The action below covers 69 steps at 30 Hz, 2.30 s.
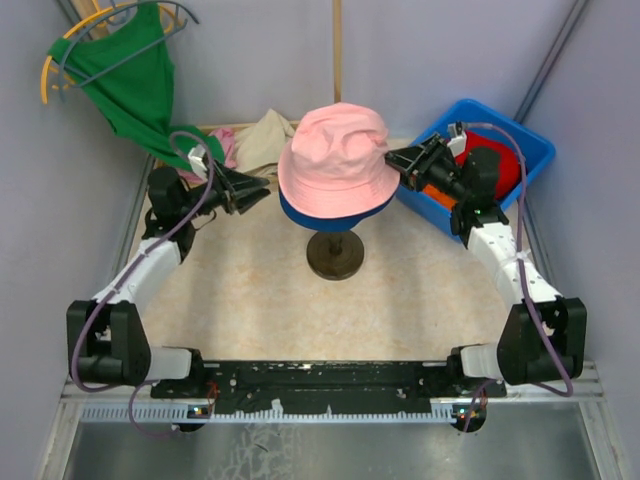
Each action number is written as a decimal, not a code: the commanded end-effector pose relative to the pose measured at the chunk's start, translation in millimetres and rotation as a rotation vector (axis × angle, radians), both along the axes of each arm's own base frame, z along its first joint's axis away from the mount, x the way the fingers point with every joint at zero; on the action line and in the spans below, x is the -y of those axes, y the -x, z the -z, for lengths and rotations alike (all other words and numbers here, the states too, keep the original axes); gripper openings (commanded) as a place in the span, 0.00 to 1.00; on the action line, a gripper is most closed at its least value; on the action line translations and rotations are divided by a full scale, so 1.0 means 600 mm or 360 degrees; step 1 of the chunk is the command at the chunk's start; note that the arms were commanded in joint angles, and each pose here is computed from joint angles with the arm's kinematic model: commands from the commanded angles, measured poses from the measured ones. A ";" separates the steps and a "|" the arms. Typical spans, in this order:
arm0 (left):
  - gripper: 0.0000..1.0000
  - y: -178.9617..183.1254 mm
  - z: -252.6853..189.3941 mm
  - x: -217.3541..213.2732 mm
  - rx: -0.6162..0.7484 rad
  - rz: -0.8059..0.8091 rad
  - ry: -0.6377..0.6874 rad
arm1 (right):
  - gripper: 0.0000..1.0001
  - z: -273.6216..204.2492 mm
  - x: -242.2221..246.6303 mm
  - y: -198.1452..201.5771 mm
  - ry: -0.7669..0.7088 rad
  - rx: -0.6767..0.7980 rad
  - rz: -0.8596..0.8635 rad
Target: Stack the hats
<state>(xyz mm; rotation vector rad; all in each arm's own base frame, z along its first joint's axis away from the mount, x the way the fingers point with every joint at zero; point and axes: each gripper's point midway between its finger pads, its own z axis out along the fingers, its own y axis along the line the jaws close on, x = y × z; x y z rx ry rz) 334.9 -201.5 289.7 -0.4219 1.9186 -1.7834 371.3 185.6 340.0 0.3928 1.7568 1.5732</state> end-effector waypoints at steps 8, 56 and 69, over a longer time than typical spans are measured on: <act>0.49 -0.087 -0.075 -0.053 0.0271 -0.0140 -0.0044 | 0.53 0.016 0.053 0.007 0.0129 -0.0077 0.0087; 0.48 -0.207 -0.123 0.027 0.0515 0.0336 0.0073 | 0.49 -0.089 -0.052 0.229 -0.0278 -0.0008 0.0055; 0.48 -0.174 -0.115 0.025 0.0499 0.0357 0.0075 | 0.00 -0.050 -0.044 0.218 -0.0208 -0.0098 0.0097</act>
